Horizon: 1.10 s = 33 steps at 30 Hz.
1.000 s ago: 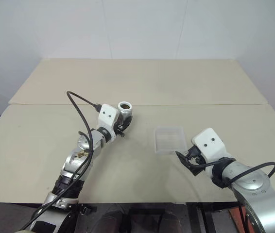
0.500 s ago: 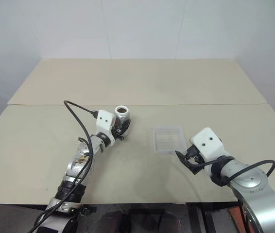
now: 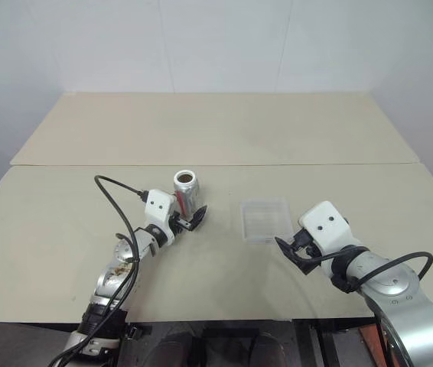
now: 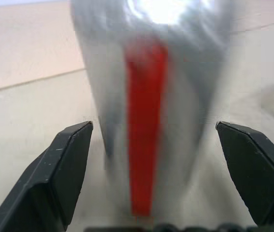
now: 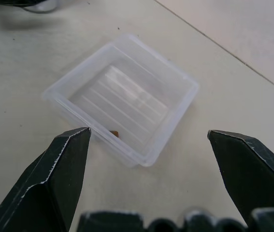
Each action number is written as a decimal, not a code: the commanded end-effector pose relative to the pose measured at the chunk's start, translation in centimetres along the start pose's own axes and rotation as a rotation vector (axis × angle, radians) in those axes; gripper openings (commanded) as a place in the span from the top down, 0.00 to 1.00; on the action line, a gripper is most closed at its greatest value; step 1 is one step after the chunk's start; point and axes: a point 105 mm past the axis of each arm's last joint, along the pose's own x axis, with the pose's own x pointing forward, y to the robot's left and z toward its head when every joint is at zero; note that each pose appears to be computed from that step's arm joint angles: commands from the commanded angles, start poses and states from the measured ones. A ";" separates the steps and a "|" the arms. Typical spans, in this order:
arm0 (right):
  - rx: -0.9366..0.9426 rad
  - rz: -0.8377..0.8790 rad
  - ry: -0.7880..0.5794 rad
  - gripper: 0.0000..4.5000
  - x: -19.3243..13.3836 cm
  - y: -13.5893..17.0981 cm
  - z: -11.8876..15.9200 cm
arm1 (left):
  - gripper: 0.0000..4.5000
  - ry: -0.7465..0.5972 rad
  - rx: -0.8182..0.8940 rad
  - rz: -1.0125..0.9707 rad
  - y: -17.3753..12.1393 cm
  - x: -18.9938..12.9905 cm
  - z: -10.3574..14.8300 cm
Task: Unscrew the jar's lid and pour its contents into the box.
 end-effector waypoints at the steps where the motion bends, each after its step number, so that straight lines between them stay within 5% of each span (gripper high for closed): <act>1: -0.037 -0.001 -0.041 0.00 0.0 -0.1 0.9 | 0.02 -0.073 0.011 -0.011 -0.1 -1.2 2.2; 7: -0.056 0.040 -0.056 0.00 0.2 0.0 1.2 | 0.02 -0.076 -0.026 -0.076 0.1 -4.2 2.9; 16: -0.179 0.136 -0.064 0.00 -2.6 -2.1 1.0 | 0.02 0.019 0.177 -0.070 5.1 -8.5 3.0; 23: -0.322 0.338 -0.075 0.00 -6.1 -2.4 0.2 | 0.02 0.022 0.221 -0.426 2.9 -14.2 4.2; 27: -0.365 0.337 -0.061 0.00 -6.4 -3.3 -0.2 | 0.02 -0.061 0.138 -0.471 2.1 -14.2 6.3; 33: -0.362 0.385 -0.040 0.00 -6.8 -3.5 -0.2 | 0.02 -0.097 0.063 -0.538 1.5 -14.7 6.1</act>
